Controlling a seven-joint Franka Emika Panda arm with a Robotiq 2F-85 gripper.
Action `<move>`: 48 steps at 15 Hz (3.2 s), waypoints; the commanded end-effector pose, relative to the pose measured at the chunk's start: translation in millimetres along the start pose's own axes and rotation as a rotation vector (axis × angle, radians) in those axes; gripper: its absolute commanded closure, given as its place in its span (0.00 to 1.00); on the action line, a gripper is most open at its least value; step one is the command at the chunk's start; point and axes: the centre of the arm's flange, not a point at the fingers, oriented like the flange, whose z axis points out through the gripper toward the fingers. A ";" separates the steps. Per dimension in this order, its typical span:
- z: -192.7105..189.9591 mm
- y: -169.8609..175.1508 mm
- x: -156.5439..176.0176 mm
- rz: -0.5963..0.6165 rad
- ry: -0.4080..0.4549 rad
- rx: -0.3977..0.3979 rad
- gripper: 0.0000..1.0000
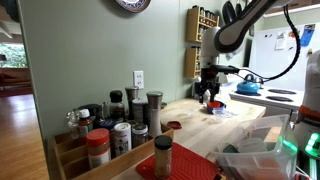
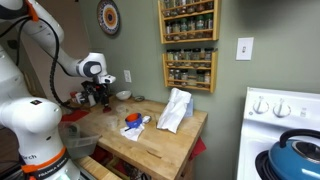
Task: Pick up the red lunch box lid from the stacked lunch boxes and put it on the table, pick up the top clear stacked lunch box and put it on the table, pick up the red lunch box lid from the table and put it on the lunch box closer to the wall
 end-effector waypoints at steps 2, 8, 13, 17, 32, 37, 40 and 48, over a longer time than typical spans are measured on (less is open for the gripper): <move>4.3 -86.4 -2.8 0.089 -0.016 -0.034 0.00; -8.4 -56.5 -8.2 0.063 0.013 0.002 0.00; 15.1 -89.0 -1.6 0.046 0.062 0.041 0.00; 51.4 -123.6 2.9 -0.016 0.104 0.104 0.00; 123.4 -160.0 47.5 -0.058 0.072 0.002 0.07; 120.5 -161.2 48.0 -0.044 0.062 -0.015 0.38; 111.6 -162.5 47.4 -0.039 0.063 -0.022 0.51; 48.3 -122.2 58.2 -0.041 0.135 -0.019 0.53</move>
